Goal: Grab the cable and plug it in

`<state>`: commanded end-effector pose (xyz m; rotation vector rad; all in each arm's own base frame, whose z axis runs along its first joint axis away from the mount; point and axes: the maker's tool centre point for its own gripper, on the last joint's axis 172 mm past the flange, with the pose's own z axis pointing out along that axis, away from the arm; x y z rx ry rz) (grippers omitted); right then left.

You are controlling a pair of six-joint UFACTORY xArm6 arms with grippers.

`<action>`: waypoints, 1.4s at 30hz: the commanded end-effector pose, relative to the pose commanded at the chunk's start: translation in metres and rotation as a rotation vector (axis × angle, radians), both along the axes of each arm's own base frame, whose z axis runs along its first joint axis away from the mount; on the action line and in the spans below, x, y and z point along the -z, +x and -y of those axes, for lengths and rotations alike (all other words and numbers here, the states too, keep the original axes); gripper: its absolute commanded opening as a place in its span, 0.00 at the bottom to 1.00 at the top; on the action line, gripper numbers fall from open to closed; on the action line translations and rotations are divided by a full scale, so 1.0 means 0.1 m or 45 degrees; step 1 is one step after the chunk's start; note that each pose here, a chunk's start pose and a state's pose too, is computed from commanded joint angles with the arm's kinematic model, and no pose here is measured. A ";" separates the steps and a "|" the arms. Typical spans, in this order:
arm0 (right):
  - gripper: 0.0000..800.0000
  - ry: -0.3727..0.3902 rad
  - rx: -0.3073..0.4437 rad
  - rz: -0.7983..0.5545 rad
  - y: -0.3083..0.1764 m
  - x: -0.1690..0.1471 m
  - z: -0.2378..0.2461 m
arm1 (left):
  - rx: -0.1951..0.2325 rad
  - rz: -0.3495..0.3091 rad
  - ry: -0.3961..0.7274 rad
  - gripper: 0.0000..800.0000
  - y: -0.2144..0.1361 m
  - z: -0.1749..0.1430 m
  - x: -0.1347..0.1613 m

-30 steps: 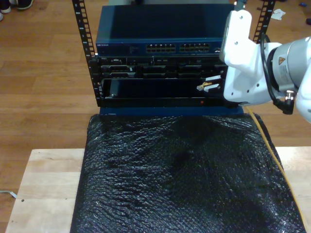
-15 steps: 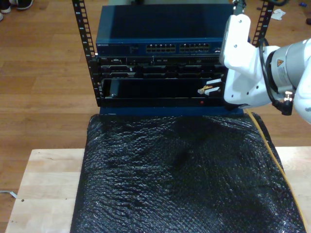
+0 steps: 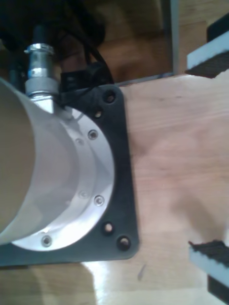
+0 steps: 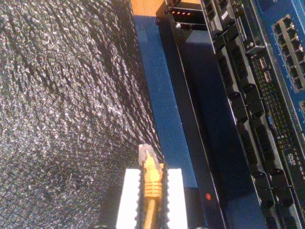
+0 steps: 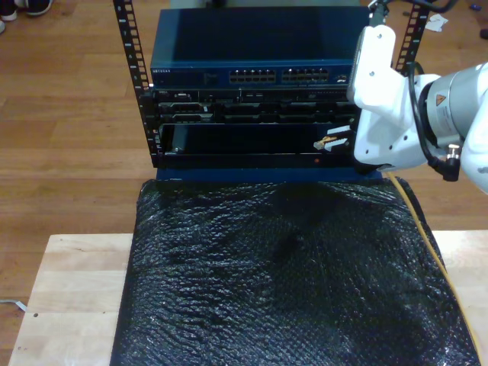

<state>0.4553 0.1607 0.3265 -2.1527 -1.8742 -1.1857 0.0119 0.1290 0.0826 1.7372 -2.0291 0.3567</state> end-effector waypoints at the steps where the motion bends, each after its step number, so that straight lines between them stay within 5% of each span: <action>1: 0.00 0.000 0.002 0.000 0.00 0.00 0.01 | 0.022 0.014 -0.005 1.00 -0.01 0.02 0.04; 16: 0.00 -0.003 0.002 -0.002 0.01 0.01 0.01 | 0.051 0.061 0.069 1.00 0.00 0.08 0.45; 28: 0.00 -0.004 0.016 0.008 0.03 0.00 0.04 | -0.007 0.082 0.076 1.00 0.01 0.08 0.50; 42: 0.00 -0.141 0.180 0.195 0.50 0.05 0.45 | 0.007 0.089 0.074 1.00 0.01 0.08 0.50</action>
